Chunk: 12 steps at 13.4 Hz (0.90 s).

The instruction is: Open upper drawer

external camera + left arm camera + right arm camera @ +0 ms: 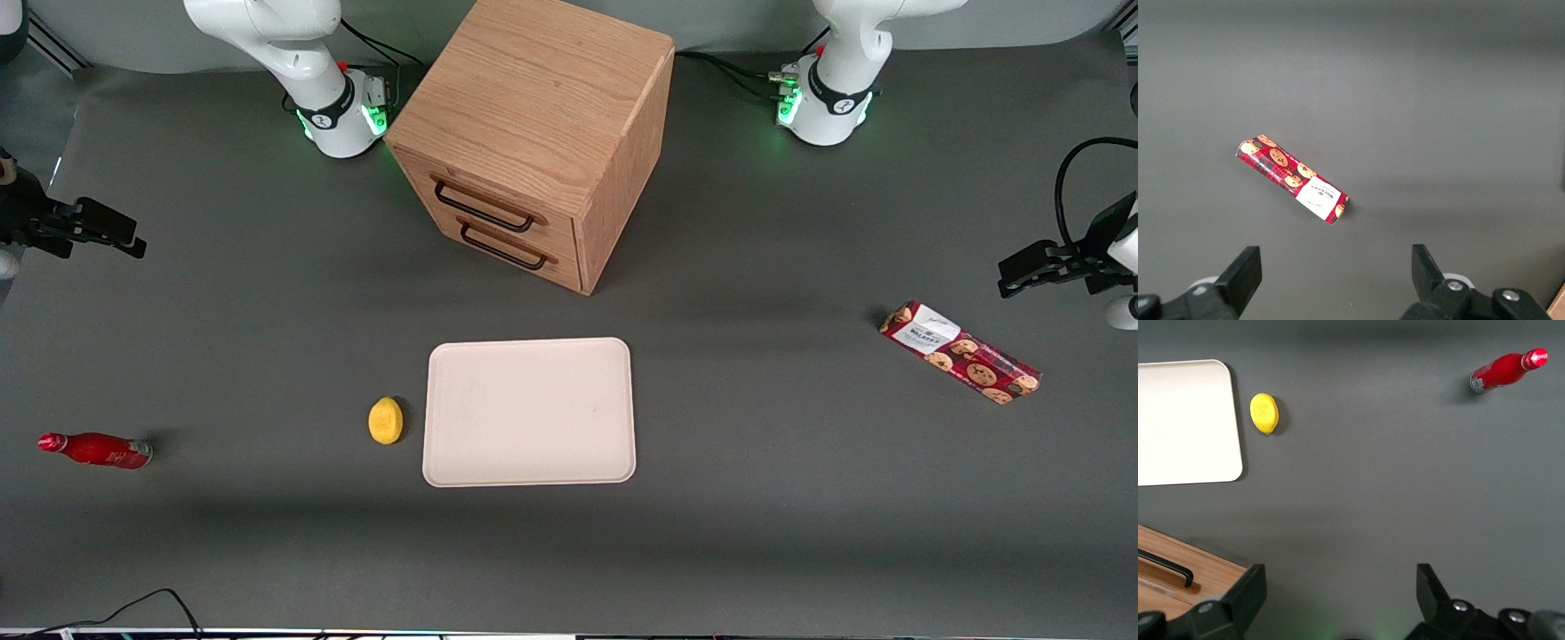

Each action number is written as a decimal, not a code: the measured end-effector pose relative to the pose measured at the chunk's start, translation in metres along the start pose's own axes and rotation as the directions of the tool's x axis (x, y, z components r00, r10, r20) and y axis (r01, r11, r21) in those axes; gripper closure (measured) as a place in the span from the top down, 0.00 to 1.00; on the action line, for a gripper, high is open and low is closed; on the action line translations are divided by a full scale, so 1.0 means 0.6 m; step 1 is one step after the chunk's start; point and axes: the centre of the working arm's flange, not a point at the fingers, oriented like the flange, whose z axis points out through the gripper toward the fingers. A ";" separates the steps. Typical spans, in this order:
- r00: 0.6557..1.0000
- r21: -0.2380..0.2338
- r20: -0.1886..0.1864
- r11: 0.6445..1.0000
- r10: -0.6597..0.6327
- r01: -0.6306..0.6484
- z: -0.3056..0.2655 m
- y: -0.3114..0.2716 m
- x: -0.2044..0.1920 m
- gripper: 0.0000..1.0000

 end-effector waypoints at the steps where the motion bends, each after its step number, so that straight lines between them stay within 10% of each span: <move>1: 1.000 0.000 -0.002 1.000 0.000 0.000 -0.002 0.000 0.000 1.00; 12: 1.000 0.000 -0.005 1.000 0.006 -0.006 0.001 0.005 0.024 1.00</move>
